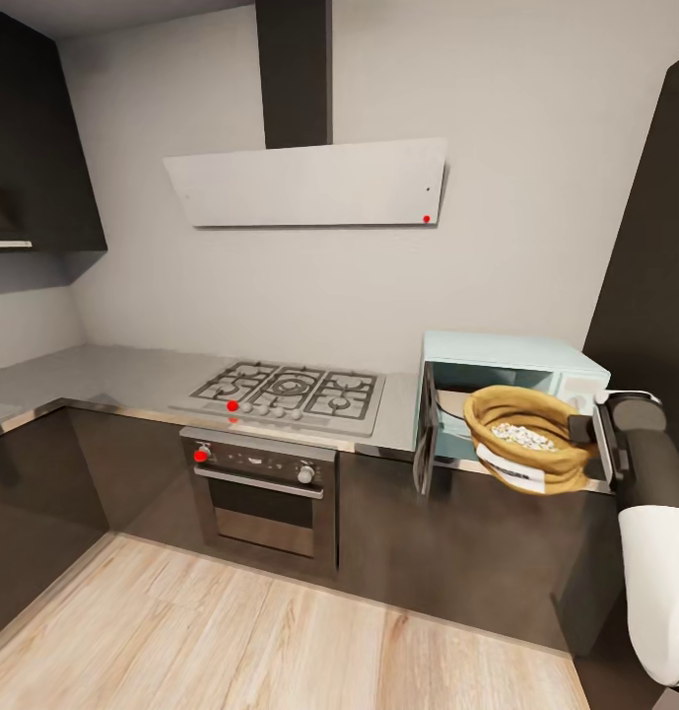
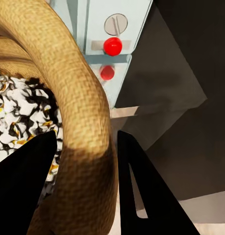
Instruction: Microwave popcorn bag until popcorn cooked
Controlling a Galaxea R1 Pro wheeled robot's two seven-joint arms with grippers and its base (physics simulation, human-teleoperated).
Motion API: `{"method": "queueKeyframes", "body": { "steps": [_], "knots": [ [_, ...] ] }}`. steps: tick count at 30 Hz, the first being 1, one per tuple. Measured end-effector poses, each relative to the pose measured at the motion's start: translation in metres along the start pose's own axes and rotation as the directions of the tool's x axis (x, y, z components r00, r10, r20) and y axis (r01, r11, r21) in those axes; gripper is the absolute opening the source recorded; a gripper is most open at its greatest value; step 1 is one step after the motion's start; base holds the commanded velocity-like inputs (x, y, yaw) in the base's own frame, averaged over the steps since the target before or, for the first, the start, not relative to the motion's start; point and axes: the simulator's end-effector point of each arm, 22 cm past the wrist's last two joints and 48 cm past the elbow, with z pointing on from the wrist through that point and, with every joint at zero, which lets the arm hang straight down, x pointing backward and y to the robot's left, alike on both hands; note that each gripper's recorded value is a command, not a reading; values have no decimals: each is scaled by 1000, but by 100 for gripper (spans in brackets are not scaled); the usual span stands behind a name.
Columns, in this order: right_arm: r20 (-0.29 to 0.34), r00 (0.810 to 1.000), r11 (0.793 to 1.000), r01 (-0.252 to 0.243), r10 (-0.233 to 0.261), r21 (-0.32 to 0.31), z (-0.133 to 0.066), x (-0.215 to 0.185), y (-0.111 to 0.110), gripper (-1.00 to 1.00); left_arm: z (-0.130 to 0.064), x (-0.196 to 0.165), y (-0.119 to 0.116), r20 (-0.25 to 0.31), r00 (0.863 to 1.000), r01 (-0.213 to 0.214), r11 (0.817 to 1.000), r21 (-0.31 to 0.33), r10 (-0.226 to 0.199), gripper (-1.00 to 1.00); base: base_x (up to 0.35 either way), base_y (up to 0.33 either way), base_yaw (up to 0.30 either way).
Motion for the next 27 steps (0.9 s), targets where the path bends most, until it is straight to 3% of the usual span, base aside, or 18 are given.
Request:
{"method": "queueKeyframes", "body": {
  "steps": [11,16,27],
  "knots": [
    [0,1000,1000,0,0,1,0,0,-1,-100,0,0,0,1,1000,-1,1000,0,1,100,7,0,0],
    [0,1000,1000,0,-1,-2,-1,0,1,-100,0,1,0,-1,1000,-5,1000,2,5,100,262,0,0],
    [1,1000,1000,4,-4,6,0,0,-3,-100,0,0,0,0,1000,0,1000,-1,0,100,78,0,0]
  ]
}}
